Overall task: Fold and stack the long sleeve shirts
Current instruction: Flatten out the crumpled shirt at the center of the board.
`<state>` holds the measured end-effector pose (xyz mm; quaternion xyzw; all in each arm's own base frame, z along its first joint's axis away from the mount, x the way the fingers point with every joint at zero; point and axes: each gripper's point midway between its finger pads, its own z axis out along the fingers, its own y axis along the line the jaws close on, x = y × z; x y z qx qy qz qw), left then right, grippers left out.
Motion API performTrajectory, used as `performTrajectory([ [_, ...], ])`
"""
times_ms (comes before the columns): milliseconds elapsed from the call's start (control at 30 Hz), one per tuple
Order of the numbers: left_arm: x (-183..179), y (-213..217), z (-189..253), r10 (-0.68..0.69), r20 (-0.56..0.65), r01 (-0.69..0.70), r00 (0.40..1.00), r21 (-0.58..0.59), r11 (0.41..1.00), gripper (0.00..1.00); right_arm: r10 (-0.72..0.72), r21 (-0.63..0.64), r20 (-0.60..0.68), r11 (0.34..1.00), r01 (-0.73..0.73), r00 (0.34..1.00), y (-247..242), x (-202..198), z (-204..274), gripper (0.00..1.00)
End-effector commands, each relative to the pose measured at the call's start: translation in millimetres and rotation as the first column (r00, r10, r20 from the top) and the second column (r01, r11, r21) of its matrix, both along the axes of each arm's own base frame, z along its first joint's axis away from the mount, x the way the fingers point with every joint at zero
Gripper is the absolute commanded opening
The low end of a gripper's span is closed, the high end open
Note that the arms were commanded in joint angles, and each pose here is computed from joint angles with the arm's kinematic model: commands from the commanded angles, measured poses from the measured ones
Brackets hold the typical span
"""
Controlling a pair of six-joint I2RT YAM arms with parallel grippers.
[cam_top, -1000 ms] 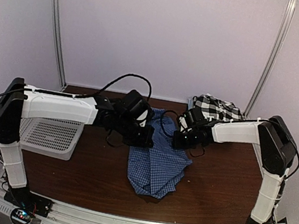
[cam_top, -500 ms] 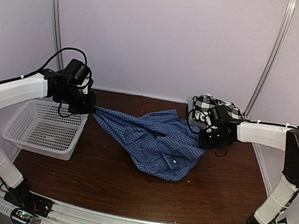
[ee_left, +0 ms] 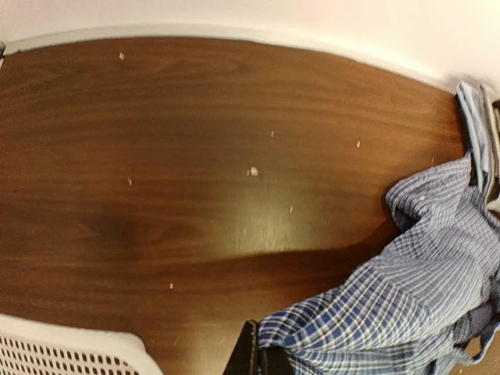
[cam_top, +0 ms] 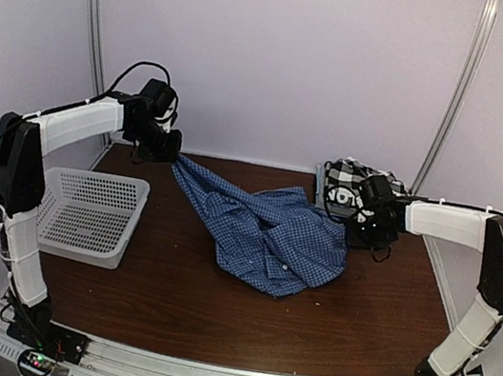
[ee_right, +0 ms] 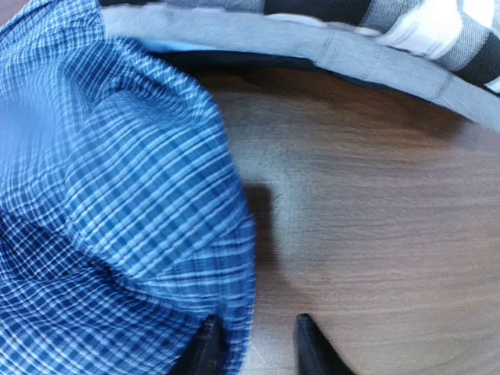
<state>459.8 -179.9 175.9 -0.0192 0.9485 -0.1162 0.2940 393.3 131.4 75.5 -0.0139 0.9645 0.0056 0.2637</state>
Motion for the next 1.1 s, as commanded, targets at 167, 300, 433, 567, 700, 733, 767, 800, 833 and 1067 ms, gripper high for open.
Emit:
performTrajectory([
  [167, 43.5, -22.8, 24.2, -0.078, 0.062, 0.082, 0.995, -0.062, 0.995, 0.46, 0.11, -0.012, 0.153, 0.994, -0.109, 0.982, 41.0, -17.1, 71.3, 0.74],
  [300, 30.3, -35.6, 38.6, -0.103, 0.086, 0.109, 0.991, -0.066, 0.992, 0.58, 0.214, -0.01, 0.187, 0.976, -0.216, 0.959, 82.7, -36.2, 82.0, 0.8],
  [433, -3.7, -58.7, 41.1, -0.139, 0.085, 0.147, 0.987, -0.107, 0.983, 0.59, 0.332, -0.009, 0.194, 0.941, -0.337, 0.923, 125.8, -58.7, 81.9, 0.84],
  [567, -49.7, -91.4, 22.7, -0.201, 0.046, 0.206, 0.978, -0.157, 0.966, 0.59, 0.403, -0.009, 0.176, 0.913, -0.408, 0.898, 155.7, -71.9, 66.9, 0.85],
  [700, -102.0, -134.6, -8.2, -0.295, -0.02, 0.282, 0.955, -0.241, 0.929, 0.58, 0.425, -0.018, 0.157, 0.904, -0.428, 0.892, 170.4, -71.7, 47.3, 0.84],
  [733, -113.8, -145.0, -16.8, -0.314, -0.039, 0.292, 0.949, -0.268, 0.918, 0.58, 0.425, -0.019, 0.15, 0.904, -0.427, 0.893, 172.6, -70.0, 40.5, 0.83],
  [767, -125.2, -155.6, -24.8, -0.337, -0.054, 0.309, 0.94, -0.288, 0.907, 0.57, 0.425, -0.023, 0.146, 0.904, -0.427, 0.893, 173.9, -68.5, 35.3, 0.82],
  [800, -133.3, -162.6, -33.8, -0.347, -0.071, 0.313, 0.935, -0.294, 0.903, 0.57, 0.421, -0.029, 0.143, 0.906, -0.421, 0.896, 174.0, -66.5, 31.2, 0.81],
  [833, -140.0, -168.3, -42.9, -0.356, -0.088, 0.317, 0.93, -0.293, 0.902, 0.57, 0.418, -0.034, 0.141, 0.908, -0.418, 0.897, 174.8, -65.0, 27.0, 0.81],
  [1067, -158.7, -185.5, -85.7, -0.377, -0.165, 0.323, 0.911, -0.28, 0.904, 0.57, 0.404, -0.046, 0.134, 0.915, -0.402, 0.905, 178.9, -57.8, 11.1, 0.75],
])
